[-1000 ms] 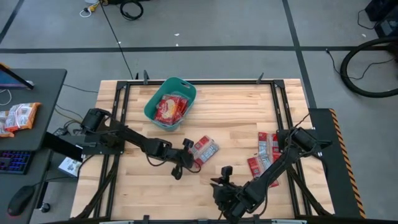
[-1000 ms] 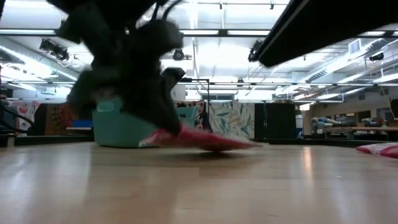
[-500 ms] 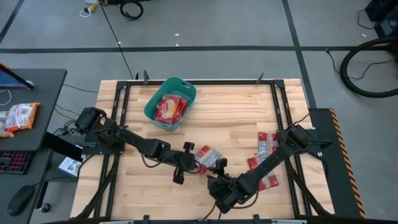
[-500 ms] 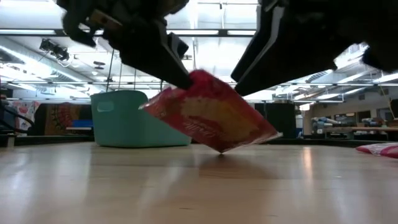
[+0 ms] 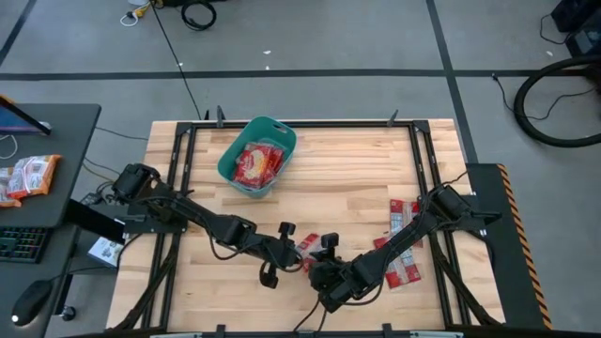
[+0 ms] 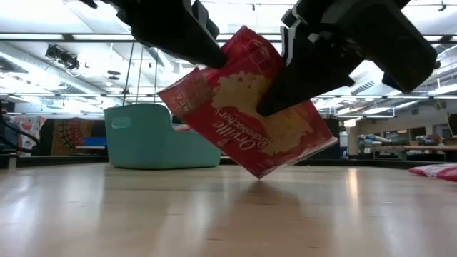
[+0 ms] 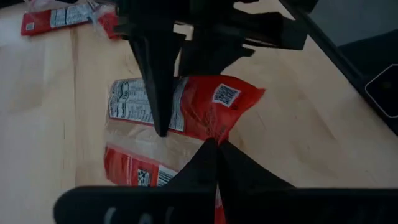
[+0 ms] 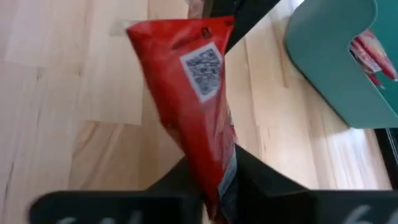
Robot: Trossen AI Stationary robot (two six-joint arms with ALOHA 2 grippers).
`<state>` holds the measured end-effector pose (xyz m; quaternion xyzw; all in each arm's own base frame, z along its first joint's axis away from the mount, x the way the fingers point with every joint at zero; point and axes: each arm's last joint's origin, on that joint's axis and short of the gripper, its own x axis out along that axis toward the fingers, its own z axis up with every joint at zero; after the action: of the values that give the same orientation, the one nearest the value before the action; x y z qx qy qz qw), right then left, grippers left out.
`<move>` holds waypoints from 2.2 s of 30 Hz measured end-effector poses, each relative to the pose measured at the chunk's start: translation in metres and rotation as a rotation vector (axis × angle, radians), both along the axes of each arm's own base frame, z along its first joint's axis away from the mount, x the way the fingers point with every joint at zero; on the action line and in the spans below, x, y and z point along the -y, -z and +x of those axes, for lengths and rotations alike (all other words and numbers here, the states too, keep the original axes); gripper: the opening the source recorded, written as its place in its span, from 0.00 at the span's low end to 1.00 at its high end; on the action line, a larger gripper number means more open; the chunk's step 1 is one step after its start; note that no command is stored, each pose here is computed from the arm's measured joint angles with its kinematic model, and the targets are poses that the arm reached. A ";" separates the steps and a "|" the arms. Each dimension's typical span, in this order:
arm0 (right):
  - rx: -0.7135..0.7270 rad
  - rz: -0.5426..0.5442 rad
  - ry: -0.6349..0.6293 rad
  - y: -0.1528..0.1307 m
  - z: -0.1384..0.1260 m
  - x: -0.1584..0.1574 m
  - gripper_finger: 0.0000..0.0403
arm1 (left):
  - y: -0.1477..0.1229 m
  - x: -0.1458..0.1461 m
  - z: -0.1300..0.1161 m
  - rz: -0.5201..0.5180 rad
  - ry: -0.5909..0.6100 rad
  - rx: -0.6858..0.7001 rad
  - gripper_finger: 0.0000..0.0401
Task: Sort popcorn bags into baskets
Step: Put the popcorn bag into the green bin
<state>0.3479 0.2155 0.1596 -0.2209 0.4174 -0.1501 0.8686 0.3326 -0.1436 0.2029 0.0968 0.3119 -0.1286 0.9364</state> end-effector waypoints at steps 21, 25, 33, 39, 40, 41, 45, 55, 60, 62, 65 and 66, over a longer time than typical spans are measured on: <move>0.101 0.259 0.127 -0.007 0.025 0.025 0.08 | -0.003 0.011 -0.021 0.175 -0.091 -0.035 0.59; 0.183 0.321 0.142 -0.022 0.029 0.027 0.10 | -0.001 0.010 -0.023 0.201 -0.092 -0.071 0.57; 0.245 0.363 0.130 -0.042 0.027 0.027 0.09 | 0.002 0.004 -0.025 0.255 -0.149 -0.092 0.35; 0.242 0.391 0.113 -0.043 0.028 0.026 0.15 | -0.003 0.002 -0.026 0.220 -0.149 -0.090 0.09; 0.234 0.395 0.102 -0.044 0.028 0.026 0.16 | -0.005 0.002 -0.027 0.205 -0.141 -0.088 0.08; 0.227 0.394 0.088 -0.045 0.027 0.026 0.16 | -0.008 0.002 -0.028 0.189 -0.131 -0.085 0.08; 0.233 0.395 0.044 -0.063 0.020 0.025 0.19 | -0.023 -0.002 -0.035 0.133 -0.122 -0.078 0.08; 0.267 0.310 0.062 -0.097 -0.006 0.027 0.21 | -0.077 -0.051 -0.074 0.074 -0.191 -0.116 0.09; 0.266 0.311 0.091 -0.090 -0.008 0.028 0.21 | -0.095 -0.093 -0.086 0.040 -0.313 -0.103 0.09; 0.257 0.309 0.105 -0.084 -0.010 0.029 0.21 | -0.101 -0.110 -0.088 0.012 -0.392 -0.078 0.09; 0.269 0.319 0.125 -0.079 -0.011 0.030 0.21 | -0.106 -0.136 -0.086 0.000 -0.514 -0.045 0.09; 0.268 0.321 0.131 -0.075 -0.012 0.030 0.21 | -0.105 -0.145 -0.087 0.006 -0.555 -0.051 0.09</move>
<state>0.3363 0.1852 0.2351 -0.0302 0.3301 -0.1656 0.9288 0.2460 0.0013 0.3079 0.0070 0.3505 0.1312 0.9273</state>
